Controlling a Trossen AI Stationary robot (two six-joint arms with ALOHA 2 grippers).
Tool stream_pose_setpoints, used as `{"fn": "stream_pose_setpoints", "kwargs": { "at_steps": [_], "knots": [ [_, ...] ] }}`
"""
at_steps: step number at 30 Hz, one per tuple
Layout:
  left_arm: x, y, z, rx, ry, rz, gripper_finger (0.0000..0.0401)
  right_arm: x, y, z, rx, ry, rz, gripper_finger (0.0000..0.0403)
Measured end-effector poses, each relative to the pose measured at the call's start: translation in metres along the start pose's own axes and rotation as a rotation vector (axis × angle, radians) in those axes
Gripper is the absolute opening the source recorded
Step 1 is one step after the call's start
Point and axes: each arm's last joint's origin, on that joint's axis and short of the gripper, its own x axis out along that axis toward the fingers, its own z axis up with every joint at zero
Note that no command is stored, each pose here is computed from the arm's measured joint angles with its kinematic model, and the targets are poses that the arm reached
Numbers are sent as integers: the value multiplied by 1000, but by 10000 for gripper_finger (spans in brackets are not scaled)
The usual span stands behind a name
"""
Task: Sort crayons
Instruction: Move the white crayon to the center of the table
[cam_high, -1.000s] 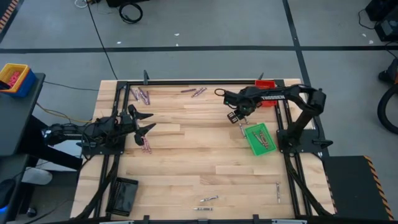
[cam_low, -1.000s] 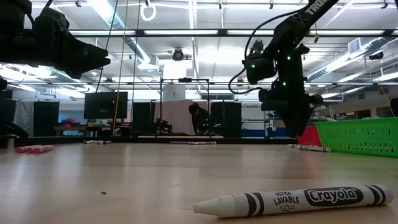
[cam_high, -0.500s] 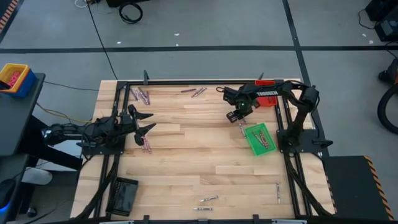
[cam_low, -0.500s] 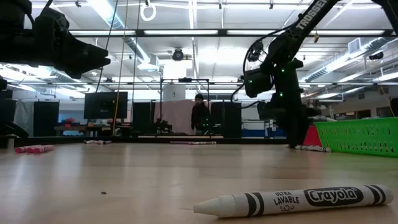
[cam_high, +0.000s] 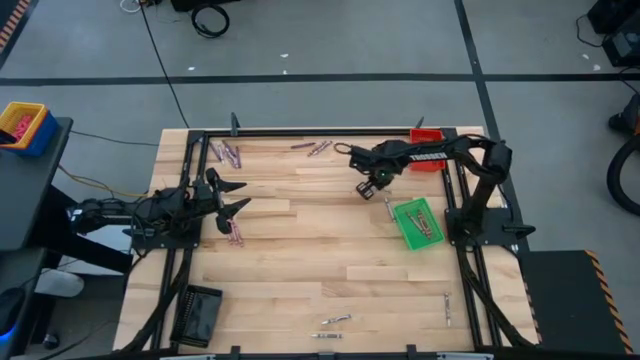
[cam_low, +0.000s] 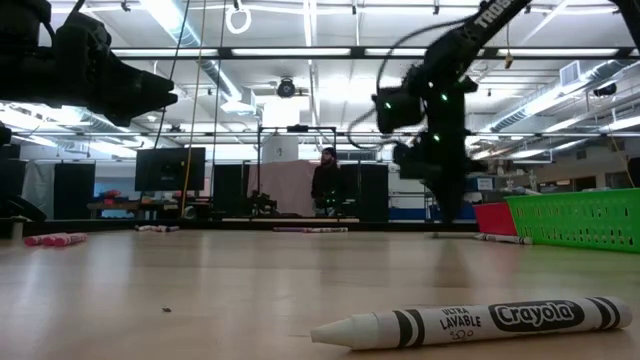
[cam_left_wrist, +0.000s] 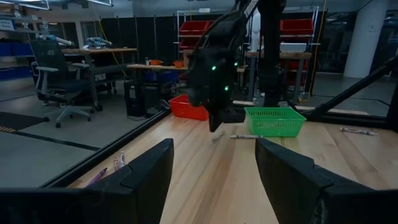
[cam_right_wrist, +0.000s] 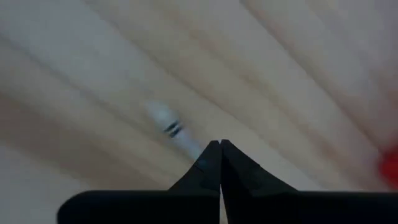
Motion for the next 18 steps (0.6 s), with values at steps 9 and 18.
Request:
{"fn": "stream_pose_setpoints", "kwargs": {
  "at_steps": [9, 18],
  "knots": [
    [0, 0, 0, 0, 0, 0, 240, -62, 79, -1, -332, -227, 189, 3],
    [0, 0, 0, 0, 0, 0, 240, -65, 83, -33, -777, -131, -106, 40]
  ]
}}
